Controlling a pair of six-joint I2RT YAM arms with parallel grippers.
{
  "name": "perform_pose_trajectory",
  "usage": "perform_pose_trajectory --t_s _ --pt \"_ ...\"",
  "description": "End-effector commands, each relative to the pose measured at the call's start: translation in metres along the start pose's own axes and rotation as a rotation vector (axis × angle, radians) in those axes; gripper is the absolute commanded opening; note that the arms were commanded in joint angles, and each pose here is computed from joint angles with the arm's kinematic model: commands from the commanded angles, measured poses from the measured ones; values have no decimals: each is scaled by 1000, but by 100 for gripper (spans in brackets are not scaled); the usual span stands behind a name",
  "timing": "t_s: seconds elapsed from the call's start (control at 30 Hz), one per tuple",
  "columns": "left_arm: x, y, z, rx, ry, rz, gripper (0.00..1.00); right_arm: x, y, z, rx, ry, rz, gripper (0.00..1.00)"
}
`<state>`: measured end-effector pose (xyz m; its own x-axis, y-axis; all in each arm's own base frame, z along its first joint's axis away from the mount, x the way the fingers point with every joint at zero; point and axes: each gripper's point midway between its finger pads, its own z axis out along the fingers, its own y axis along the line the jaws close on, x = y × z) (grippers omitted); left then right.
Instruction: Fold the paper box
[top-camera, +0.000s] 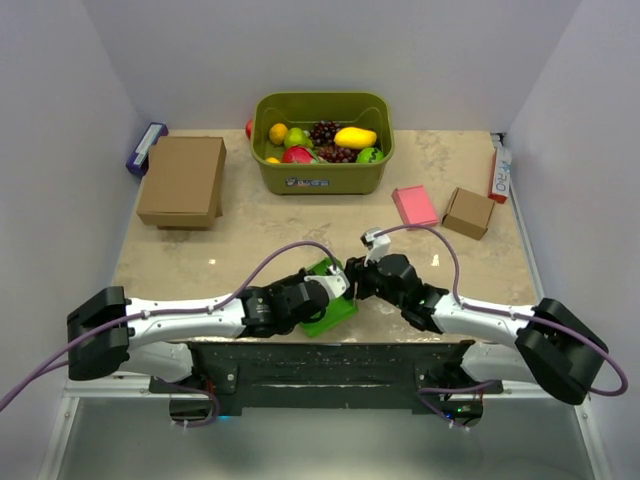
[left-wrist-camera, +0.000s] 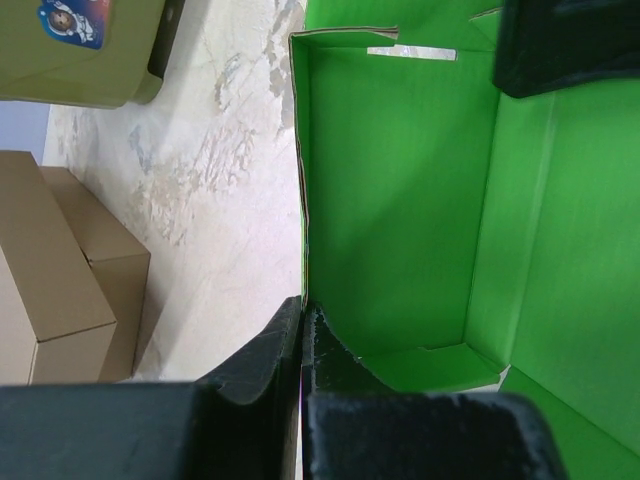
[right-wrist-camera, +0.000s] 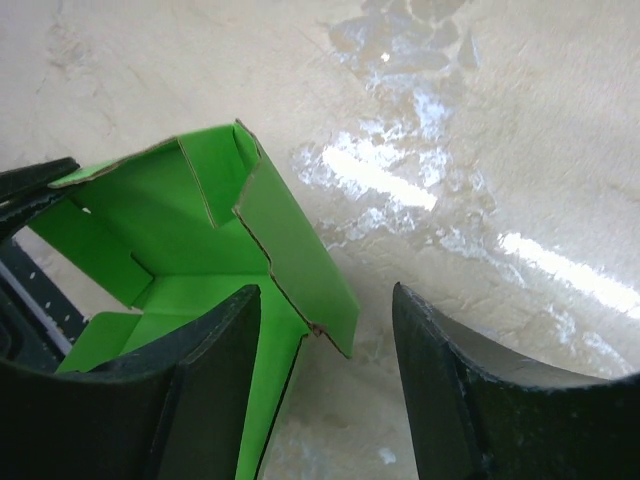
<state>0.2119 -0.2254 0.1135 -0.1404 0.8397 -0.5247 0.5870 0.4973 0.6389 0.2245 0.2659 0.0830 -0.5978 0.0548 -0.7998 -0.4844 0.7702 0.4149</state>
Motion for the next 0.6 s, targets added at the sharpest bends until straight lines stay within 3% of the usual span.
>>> perform_pose_trajectory --t_s 0.0,0.17,0.37,0.57 --pt "-6 3 -1 -18 -28 -6 0 -29 6 9 -11 -118 -64 54" --pt "2 5 3 -55 14 16 0 -18 4 13 1 -64 -65 48" --pt "8 11 6 -113 54 27 0 4 -6 3 49 27 1 58" --pt "9 17 4 -140 52 13 0 29 1 3 29 151 85 59"
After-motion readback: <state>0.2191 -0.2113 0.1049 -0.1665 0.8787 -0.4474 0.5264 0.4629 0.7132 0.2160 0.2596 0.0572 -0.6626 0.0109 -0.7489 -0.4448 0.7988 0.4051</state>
